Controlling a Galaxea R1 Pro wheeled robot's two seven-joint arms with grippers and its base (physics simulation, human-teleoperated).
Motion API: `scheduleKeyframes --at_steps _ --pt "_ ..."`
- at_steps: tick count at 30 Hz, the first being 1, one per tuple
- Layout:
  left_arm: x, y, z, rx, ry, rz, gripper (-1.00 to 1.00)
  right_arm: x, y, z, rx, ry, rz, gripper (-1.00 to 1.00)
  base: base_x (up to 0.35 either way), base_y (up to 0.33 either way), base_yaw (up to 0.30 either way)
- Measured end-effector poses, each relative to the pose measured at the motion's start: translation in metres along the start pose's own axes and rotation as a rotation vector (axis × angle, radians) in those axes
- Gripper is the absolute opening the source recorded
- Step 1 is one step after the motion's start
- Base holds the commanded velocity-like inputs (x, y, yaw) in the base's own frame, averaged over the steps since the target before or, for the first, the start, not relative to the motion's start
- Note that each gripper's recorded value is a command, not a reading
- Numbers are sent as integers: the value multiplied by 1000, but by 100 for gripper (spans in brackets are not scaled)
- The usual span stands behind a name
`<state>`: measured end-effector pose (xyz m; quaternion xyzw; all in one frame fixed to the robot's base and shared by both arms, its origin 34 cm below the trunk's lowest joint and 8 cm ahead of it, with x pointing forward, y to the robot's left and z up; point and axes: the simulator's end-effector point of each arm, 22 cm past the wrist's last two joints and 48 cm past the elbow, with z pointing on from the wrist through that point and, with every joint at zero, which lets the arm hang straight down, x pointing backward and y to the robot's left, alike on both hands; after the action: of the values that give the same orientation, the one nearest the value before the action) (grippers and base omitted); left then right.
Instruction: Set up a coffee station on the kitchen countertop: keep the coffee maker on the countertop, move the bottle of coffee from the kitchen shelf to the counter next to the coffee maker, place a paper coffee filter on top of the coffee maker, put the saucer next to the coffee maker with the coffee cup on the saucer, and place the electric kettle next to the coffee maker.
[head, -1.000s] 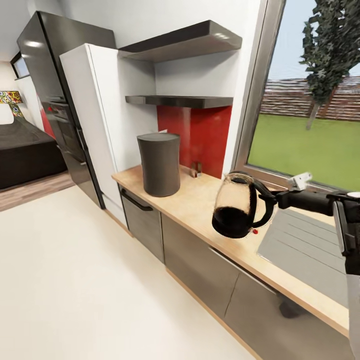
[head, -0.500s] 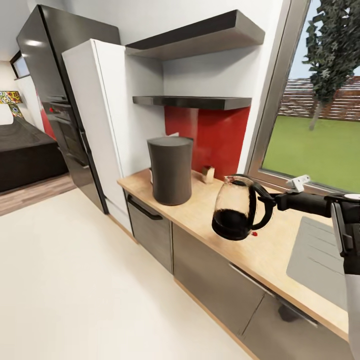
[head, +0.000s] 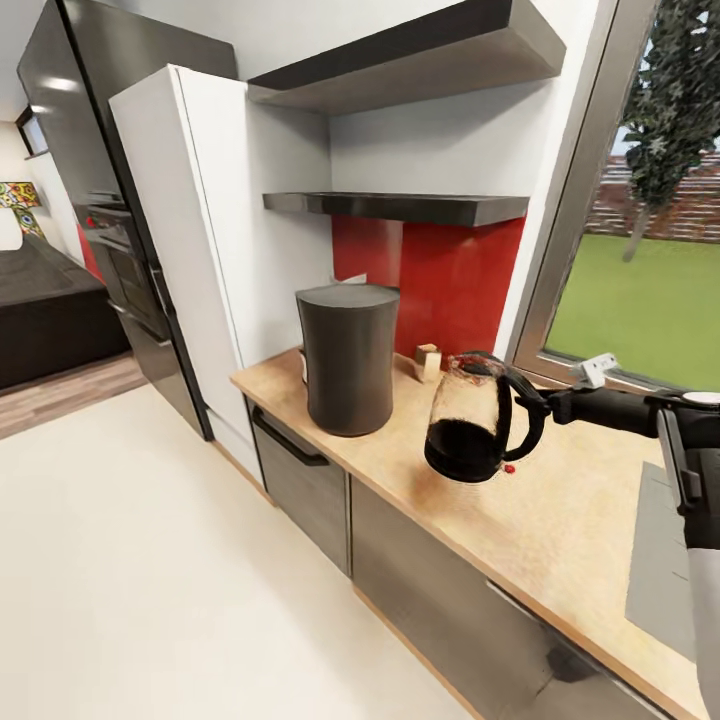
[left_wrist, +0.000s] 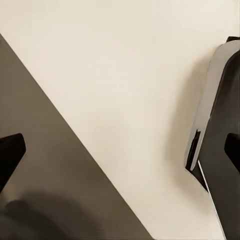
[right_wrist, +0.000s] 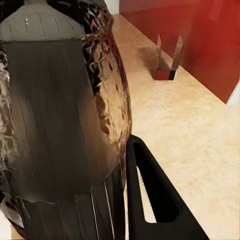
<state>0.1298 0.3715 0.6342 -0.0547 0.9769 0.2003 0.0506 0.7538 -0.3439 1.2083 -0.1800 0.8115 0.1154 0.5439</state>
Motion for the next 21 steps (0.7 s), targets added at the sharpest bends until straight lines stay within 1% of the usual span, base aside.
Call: scheduleKeyframes --at_steps 5,8,12,21 --pt "0 -1 0 1 1 0 100 5 -1 2 -2 9 8 -100 322 81 0" --pt "0 -1 0 1 2 -1 100 6 -2 3 -3 11 10 -100 217 59 0" --pt "1 -1 0 -1 5 -5 100 8 -2 4 -4 15 14 -100 68 18 0" --pt "1 -2 0 0 5 -7 100 13 -3 6 -5 24 22 -100 6 2 0"
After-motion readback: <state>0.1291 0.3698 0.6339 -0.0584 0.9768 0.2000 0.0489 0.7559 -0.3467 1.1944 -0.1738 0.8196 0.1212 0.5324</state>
